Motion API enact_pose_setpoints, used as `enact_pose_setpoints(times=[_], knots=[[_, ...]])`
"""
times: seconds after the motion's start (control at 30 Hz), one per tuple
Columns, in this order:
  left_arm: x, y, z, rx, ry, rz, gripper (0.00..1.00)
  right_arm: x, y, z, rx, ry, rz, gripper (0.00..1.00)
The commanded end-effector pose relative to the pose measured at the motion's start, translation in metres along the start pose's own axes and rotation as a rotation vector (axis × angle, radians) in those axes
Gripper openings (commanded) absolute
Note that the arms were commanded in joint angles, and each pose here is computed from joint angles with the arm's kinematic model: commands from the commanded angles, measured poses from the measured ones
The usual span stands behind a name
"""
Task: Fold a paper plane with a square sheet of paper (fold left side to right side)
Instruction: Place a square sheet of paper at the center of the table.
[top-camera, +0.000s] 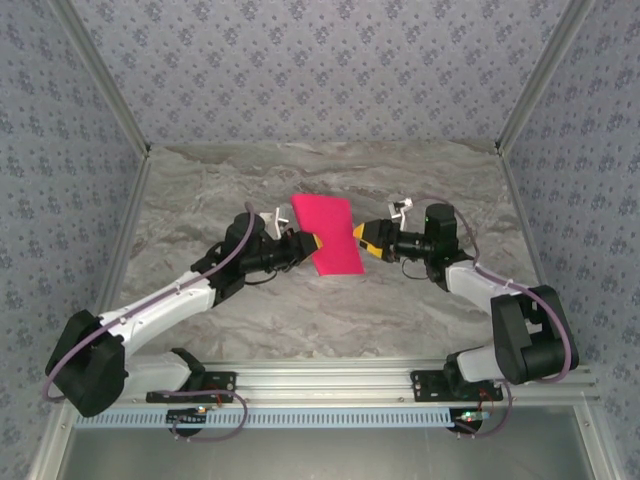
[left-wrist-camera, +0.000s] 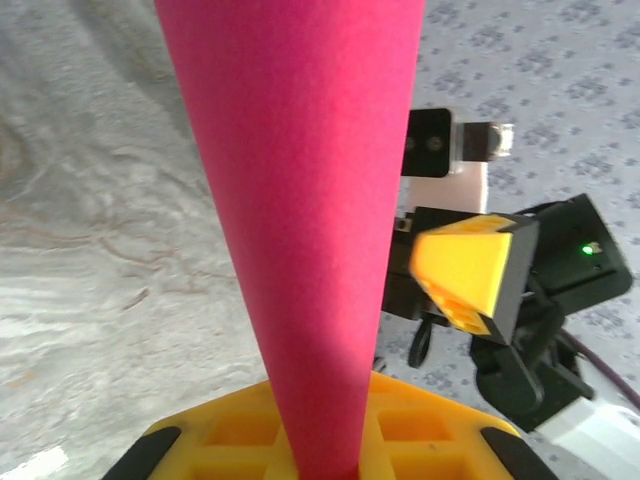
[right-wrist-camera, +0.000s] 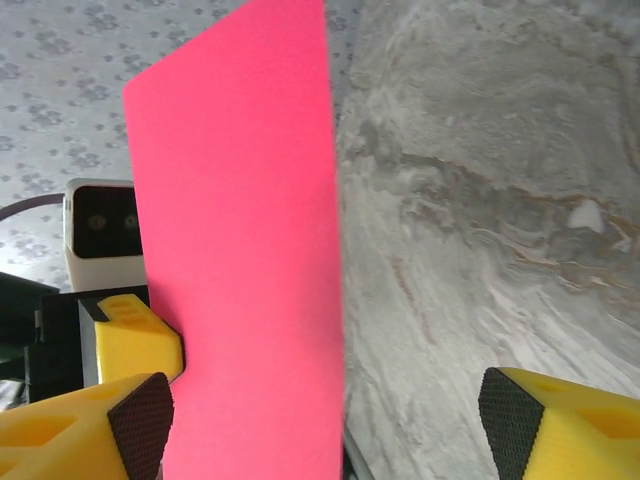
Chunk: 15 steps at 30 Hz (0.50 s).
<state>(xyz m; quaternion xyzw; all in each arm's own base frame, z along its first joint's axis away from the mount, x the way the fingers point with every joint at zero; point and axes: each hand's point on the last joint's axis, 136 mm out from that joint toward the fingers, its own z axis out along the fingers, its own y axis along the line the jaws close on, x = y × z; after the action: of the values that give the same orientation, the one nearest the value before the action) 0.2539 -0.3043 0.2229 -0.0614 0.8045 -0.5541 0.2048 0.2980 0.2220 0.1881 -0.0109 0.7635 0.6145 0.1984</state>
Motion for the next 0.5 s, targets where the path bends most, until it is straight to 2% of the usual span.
enact_pose_setpoints(times=[0.0, 0.1, 0.2, 0.33, 0.47], knots=[[-0.002, -0.030, -0.006, 0.103, 0.008, 0.029, 0.14, -0.007, 0.030, 0.002, -0.101, 0.010, -0.018, 0.84], [-0.002, -0.036, -0.007, 0.126, 0.013, 0.036, 0.15, -0.005, 0.039, 0.008, -0.119, 0.029, -0.020, 0.80], [0.000, -0.036, -0.007, 0.122, 0.025, 0.036, 0.15, -0.004, 0.047, 0.012, -0.133, 0.044, -0.036, 0.71], [0.002, -0.031, -0.007, 0.094, 0.034, 0.041, 0.16, -0.004, 0.049, 0.014, -0.108, 0.047, -0.053, 0.40], [0.003, -0.020, -0.011, 0.037, 0.035, 0.052, 0.18, -0.003, 0.046, 0.010, -0.062, 0.043, -0.078, 0.18]])
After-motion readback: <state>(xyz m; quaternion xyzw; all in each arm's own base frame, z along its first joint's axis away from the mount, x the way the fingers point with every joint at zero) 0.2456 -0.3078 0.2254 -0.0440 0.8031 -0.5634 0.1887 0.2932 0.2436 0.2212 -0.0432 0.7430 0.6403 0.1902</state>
